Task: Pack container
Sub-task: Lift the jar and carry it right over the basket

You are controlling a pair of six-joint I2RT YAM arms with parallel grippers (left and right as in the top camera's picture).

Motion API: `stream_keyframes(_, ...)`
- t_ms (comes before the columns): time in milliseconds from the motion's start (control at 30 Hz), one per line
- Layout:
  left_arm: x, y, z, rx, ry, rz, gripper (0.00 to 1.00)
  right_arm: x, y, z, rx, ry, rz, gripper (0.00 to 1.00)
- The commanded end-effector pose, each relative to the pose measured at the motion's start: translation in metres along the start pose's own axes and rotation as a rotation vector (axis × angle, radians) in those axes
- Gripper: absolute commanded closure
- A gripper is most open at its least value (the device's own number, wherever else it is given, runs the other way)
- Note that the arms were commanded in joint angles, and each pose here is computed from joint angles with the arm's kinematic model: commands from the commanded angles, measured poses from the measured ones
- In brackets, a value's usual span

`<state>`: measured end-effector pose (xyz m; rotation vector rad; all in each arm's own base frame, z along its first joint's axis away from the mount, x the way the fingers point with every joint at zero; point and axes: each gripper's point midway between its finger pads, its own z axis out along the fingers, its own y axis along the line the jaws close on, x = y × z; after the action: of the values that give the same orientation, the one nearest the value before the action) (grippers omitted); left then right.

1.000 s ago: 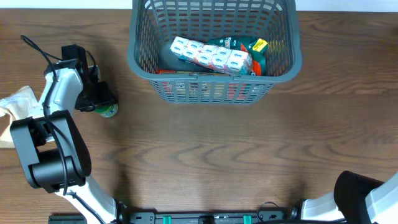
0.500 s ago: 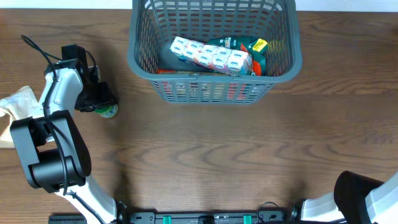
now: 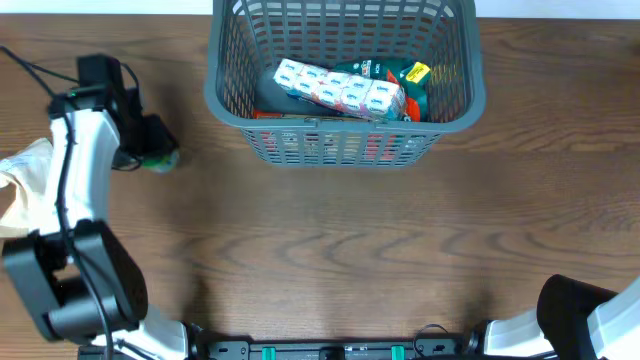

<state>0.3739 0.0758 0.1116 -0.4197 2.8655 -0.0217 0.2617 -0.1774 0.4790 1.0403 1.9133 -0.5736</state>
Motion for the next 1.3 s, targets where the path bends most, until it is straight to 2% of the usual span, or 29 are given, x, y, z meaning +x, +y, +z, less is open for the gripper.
stream_keyframes(0, -0.020, 0.006, -0.046, -0.031, -0.114, -0.025, 0.94, 0.000, -0.003, 0.001, 0.016, -0.001, 0.015, 0.01)
stream_keyframes(167, -0.036, 0.000, -0.105, -0.007, -0.251, -0.020, 0.94, 0.000, -0.003, 0.001, 0.016, -0.001, 0.015, 0.01)
stream_keyframes(267, -0.047, -0.012, -0.147, 0.056, -0.357, -0.012, 0.94, 0.000, -0.003, 0.001, 0.016, -0.001, 0.015, 0.01)
stream_keyframes(500, -0.065, -0.060, -0.246, 0.278, -0.585, 0.066, 0.94, 0.000, -0.003, 0.001, 0.016, -0.001, 0.015, 0.01)
stream_keyframes(700, -0.065, -0.120, -0.294, 0.404, -0.701, 0.211, 0.95, 0.000, -0.003, 0.001, 0.016, -0.001, 0.015, 0.01)
stream_keyframes(933, -0.059, -0.193, -0.293, 0.515, -0.712, 0.361, 0.94, 0.000, -0.003, 0.001, 0.016, -0.001, 0.015, 0.01)
stream_keyframes(1267, -0.060, -0.267, -0.225, 0.564, -0.572, 0.463, 0.95, 0.000, -0.003, 0.001, 0.016, -0.001, 0.015, 0.01)
